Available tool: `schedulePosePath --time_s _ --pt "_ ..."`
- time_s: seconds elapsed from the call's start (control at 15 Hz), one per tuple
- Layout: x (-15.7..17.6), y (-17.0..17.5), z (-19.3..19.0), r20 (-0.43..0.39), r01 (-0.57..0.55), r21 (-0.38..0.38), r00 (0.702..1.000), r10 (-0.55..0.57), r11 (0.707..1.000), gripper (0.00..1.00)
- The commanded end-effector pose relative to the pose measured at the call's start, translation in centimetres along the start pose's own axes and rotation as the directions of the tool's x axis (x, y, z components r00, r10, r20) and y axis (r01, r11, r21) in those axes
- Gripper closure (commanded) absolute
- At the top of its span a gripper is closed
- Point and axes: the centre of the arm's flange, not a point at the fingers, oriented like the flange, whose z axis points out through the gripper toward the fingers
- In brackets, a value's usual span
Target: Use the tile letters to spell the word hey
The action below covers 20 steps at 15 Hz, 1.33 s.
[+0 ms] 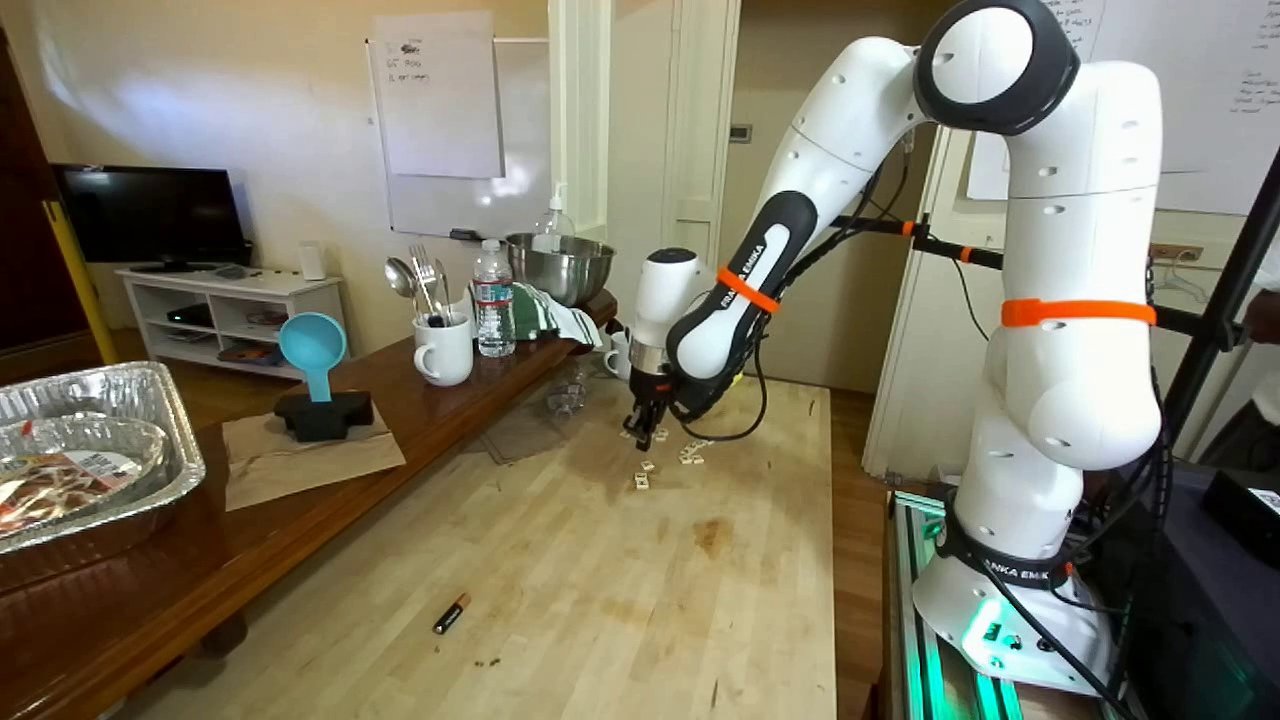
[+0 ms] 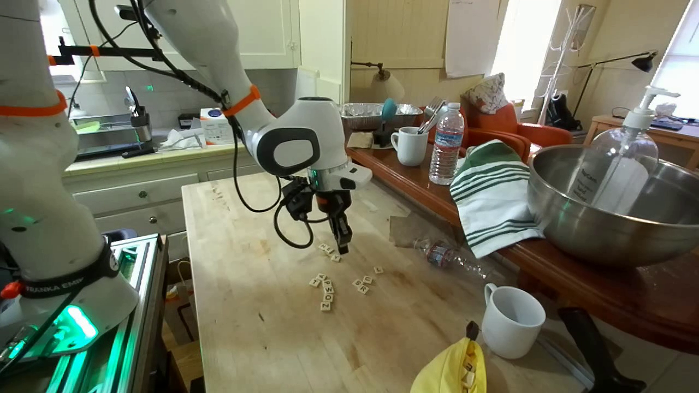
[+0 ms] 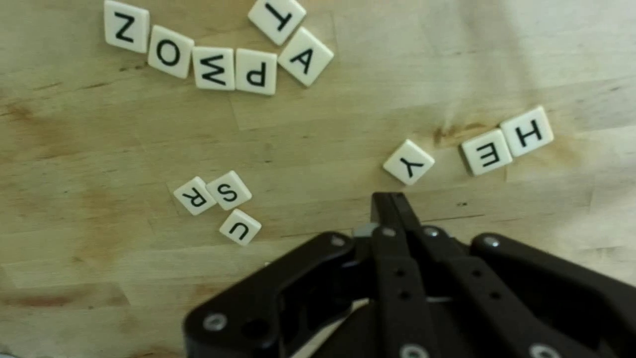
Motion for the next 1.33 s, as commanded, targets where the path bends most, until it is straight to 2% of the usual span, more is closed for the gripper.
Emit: schedulePosePath --time_s 0.0,0.67,1.27 --pt "-0.6 -0.3 0.8 0.014 0.039 -0.012 0.999 -0.039 0.999 1.0" --pt "-0.8 -0.9 2.7 0.017 0.099 -0.024 0.995 -0.098 0.995 1.0" --pt "-0.7 -1.4 2.5 0.05 0.046 -0.007 0.998 -0.045 0.999 1.0"
